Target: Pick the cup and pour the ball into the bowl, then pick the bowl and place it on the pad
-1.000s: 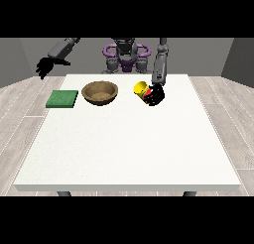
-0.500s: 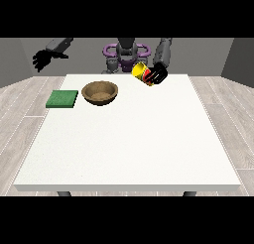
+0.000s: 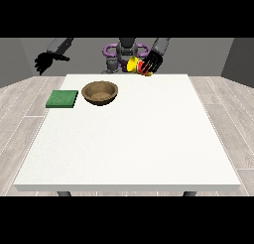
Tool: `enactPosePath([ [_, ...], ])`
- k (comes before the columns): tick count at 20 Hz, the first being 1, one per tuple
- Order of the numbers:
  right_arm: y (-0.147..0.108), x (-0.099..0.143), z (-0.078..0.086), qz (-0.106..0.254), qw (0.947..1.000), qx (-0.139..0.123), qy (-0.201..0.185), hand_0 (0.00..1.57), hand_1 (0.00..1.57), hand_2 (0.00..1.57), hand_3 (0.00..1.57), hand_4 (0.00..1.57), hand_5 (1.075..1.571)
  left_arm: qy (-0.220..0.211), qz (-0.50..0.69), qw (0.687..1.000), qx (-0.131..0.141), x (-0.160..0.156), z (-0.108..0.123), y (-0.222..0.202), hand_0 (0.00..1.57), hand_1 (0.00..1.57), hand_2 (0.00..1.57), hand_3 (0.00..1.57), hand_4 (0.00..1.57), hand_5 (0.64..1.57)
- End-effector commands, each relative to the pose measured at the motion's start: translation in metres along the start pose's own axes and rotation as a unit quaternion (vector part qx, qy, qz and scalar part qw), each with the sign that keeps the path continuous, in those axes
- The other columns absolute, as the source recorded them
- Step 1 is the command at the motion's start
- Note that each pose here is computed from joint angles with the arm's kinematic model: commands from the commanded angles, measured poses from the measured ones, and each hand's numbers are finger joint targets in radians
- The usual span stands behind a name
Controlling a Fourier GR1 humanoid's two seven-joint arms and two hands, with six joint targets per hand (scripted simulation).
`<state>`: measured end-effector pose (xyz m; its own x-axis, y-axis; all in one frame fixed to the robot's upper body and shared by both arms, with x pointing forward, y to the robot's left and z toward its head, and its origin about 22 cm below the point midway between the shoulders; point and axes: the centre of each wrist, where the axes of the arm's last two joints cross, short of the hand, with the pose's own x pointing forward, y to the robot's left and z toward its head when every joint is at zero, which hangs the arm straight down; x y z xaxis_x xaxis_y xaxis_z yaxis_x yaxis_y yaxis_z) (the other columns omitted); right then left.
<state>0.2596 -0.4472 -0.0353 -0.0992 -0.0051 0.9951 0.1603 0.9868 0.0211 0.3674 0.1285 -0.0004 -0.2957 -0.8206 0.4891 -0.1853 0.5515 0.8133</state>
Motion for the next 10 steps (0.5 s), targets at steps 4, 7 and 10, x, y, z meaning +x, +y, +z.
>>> enactPosePath([
  [4,-0.040,0.006,0.013,0.000,0.9993,-0.037,0.001,0.00,0.00,0.00,0.00,0.00,1.552,-0.047,-0.069,0.996,-0.029,0.039,-0.003,-0.004,1.28,1.28,1.57,1.57,1.00,1.569],
  [7,0.004,-0.011,0.001,0.003,0.9998,0.010,0.015,0.00,0.00,0.05,0.00,0.00,1.550,-0.036,-0.110,0.993,-0.032,0.051,0.007,-0.022,1.02,1.02,1.57,1.57,0.95,1.570],
  [10,-0.003,0.013,-0.023,0.000,1.0000,0.008,-0.005,0.00,0.00,0.00,0.00,0.00,1.551,-0.053,-0.149,0.987,-0.020,0.079,-0.015,-0.010,0.68,0.68,1.57,1.53,0.89,1.571],
])
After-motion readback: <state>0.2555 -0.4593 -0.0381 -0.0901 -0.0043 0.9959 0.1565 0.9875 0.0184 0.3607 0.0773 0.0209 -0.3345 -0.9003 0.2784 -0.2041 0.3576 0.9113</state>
